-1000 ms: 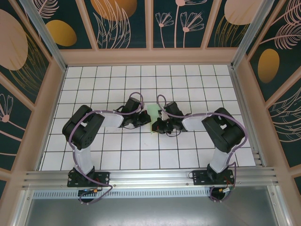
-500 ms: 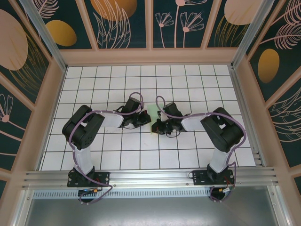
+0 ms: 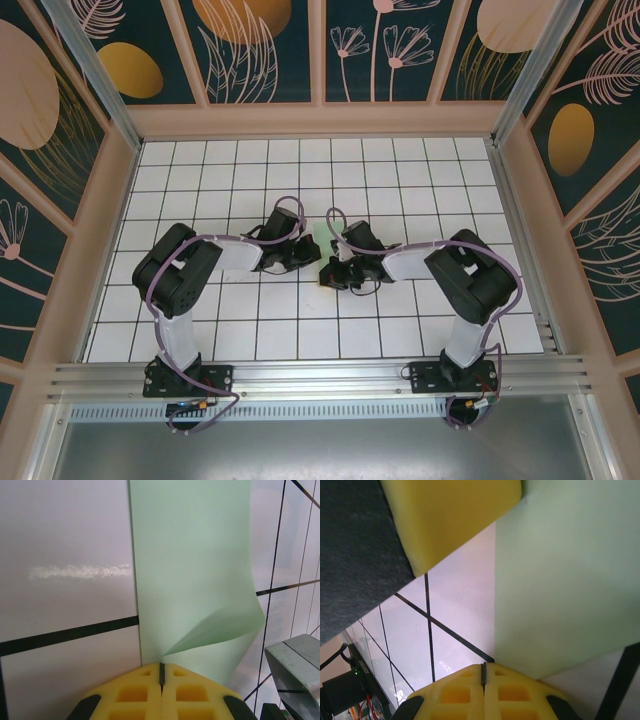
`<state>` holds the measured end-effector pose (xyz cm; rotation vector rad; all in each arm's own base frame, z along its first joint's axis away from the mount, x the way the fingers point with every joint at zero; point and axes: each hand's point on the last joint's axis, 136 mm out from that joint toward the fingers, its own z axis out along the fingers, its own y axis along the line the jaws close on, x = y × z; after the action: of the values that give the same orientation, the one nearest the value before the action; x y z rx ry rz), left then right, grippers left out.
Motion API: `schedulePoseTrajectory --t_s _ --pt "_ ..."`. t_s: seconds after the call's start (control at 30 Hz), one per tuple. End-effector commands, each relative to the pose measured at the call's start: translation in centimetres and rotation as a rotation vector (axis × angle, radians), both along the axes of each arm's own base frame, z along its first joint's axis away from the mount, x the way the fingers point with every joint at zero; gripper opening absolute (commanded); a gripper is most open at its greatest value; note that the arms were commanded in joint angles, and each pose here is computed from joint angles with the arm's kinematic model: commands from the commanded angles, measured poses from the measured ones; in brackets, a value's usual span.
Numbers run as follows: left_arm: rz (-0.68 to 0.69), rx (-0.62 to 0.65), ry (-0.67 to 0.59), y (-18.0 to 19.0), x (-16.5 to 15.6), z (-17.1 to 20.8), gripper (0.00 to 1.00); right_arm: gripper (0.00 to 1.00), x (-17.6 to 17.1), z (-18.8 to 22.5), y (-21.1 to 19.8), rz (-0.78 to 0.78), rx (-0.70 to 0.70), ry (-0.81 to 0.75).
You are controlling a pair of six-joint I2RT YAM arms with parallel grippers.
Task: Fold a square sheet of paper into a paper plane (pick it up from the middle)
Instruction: Third fold the triangle at the center of the table.
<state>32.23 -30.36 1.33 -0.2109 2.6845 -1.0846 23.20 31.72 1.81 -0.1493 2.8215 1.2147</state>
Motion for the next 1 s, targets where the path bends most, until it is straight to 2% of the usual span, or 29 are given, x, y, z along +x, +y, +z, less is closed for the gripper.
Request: schedulePoseTrajectory --t_s 0.0,0.1,0.37,0.8,0.97 --pt "0.056 0.145 0.083 2.9 -1.6 -3.7 0.00 0.00 1.6 3.2 0.1 -0.036 0.030 -0.080" --pt "0.057 0.142 0.080 2.9 -1.5 -3.6 0.00 0.00 3.2 4.4 -1.1 -0.093 0.037 -0.122" --pt "0.049 0.138 0.079 2.7 -1.5 -3.5 0.00 0.00 4.9 1.9 -2.8 -0.116 -0.019 -0.090" --pt "0.031 0.140 0.063 2.3 -0.9 -3.0 0.00 0.00 4.6 -1.3 -4.3 -0.160 -0.083 -0.011" --pt "-0.003 0.089 -0.002 0.9 0.3 -0.4 0.00 0.00 4.5 -1.7 -4.7 -0.180 -0.102 0.011"
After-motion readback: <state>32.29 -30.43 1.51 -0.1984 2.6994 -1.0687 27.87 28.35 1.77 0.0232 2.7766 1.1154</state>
